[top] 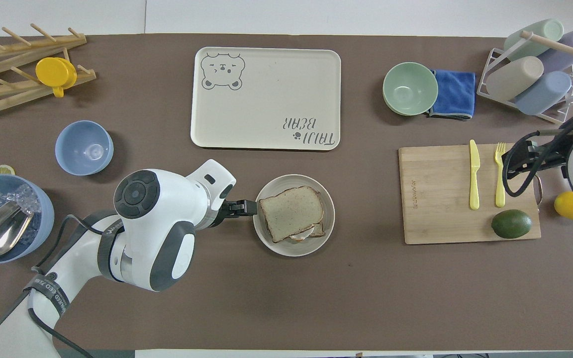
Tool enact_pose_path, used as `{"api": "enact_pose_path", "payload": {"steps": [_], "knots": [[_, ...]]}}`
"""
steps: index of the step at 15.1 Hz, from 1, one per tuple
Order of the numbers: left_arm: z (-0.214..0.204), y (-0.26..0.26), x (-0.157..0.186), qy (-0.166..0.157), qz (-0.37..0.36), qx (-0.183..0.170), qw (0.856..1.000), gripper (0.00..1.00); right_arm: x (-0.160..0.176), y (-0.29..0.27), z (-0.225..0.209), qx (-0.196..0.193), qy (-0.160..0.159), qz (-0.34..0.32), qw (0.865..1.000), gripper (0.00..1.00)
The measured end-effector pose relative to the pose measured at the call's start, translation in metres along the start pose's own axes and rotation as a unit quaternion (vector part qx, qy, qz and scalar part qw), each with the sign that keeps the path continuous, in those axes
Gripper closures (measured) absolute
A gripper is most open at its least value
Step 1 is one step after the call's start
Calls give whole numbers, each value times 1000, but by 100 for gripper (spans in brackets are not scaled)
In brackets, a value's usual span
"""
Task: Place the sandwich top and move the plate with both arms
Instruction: 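Grasp the rim of the white plate with the left gripper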
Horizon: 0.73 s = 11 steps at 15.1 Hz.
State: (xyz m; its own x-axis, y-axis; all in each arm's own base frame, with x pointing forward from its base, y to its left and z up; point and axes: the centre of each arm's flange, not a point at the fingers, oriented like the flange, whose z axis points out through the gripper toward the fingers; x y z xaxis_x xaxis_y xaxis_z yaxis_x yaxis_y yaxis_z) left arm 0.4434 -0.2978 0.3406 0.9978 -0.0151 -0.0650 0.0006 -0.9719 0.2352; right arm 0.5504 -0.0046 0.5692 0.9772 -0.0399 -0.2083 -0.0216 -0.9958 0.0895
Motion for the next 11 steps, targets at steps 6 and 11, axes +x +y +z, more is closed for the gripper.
{"api": "enact_pose_path", "payload": {"steps": [6, 11], "knots": [[7, 4, -1, 14, -23, -3, 1000, 4, -1, -20, 2, -3, 2, -17, 1000, 0], [23, 10, -6, 10, -30, 2, 1000, 12, 1, -5, 2, 26, 7, 0, 1000, 0]]}}
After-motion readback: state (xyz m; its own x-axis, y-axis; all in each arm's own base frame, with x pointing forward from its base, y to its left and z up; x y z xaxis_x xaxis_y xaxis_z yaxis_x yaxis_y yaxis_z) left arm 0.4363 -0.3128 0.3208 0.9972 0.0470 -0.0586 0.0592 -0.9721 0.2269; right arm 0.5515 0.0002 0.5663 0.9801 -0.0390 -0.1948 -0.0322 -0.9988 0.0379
